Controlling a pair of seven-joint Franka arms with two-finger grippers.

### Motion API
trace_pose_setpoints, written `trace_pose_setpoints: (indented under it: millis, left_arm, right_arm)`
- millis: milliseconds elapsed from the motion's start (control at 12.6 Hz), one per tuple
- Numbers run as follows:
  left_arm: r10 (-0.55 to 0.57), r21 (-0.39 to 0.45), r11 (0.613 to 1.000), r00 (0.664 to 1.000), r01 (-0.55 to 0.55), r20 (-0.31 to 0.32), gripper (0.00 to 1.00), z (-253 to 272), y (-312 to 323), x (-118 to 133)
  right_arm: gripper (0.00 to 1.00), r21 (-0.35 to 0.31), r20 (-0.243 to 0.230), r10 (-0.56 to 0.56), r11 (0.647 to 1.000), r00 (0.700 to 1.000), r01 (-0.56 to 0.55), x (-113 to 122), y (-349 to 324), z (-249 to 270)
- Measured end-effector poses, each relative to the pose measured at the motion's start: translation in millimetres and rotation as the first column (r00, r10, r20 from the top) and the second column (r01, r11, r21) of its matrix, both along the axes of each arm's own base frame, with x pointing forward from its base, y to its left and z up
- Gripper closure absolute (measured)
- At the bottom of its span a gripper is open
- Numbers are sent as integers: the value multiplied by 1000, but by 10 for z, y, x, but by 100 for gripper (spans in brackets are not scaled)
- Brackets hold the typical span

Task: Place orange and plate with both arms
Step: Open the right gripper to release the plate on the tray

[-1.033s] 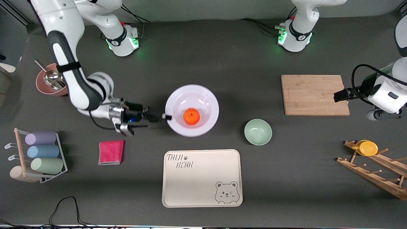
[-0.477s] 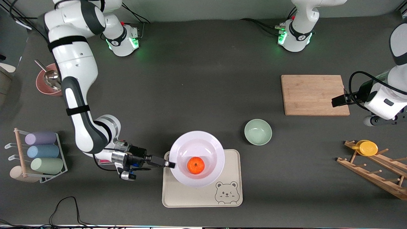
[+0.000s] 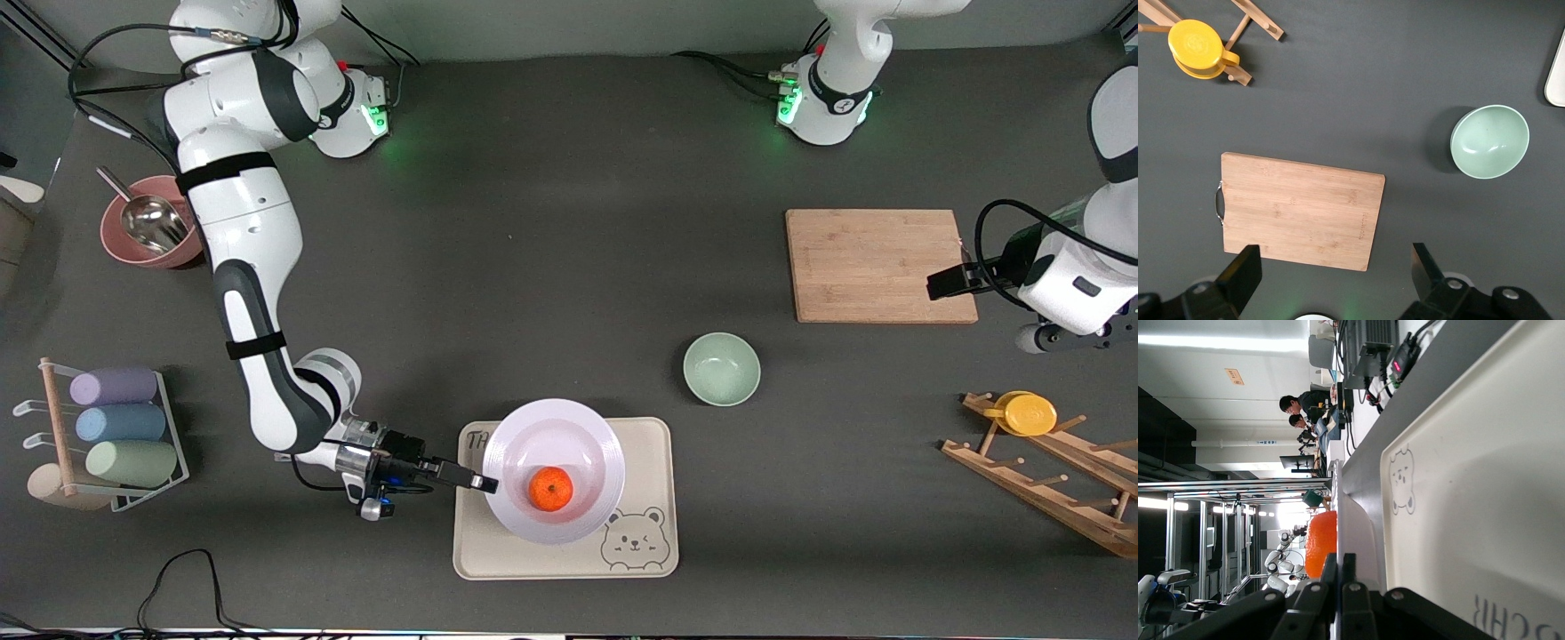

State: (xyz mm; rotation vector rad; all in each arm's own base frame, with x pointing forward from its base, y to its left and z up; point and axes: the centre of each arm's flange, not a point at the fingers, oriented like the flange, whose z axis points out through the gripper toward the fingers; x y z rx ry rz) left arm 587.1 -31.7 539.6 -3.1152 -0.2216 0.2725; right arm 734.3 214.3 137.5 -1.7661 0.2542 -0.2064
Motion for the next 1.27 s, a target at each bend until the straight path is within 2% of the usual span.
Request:
trace_pose_setpoints:
  millis: [238, 477, 1033, 1112, 1271]
  left_arm:
    - [0, 0, 1000, 1000, 0, -4, 0, -14, 0, 0]
    - [0, 0, 1000, 1000, 0, -8, 0, -25, 0, 1]
    - [0, 0, 1000, 1000, 0, -12, 0, -45, -2, 5]
    - [0, 0, 1000, 1000, 0, -14, 0, -47, -3, 4]
    - [0, 1, 1000, 1000, 0, -18, 0, -52, -2, 0]
  right_arm:
    - [96, -35, -2, -17, 999, 1000, 17, -33, -38, -226]
    - [96, -77, 16, -29, 997, 999, 30, -71, -88, -456]
    - [96, -90, 60, -18, 996, 998, 24, -49, -79, -504]
    - [92, -90, 61, -18, 996, 998, 24, -46, -78, -501]
    - [69, -96, 71, -12, 995, 997, 18, -26, -74, -470]
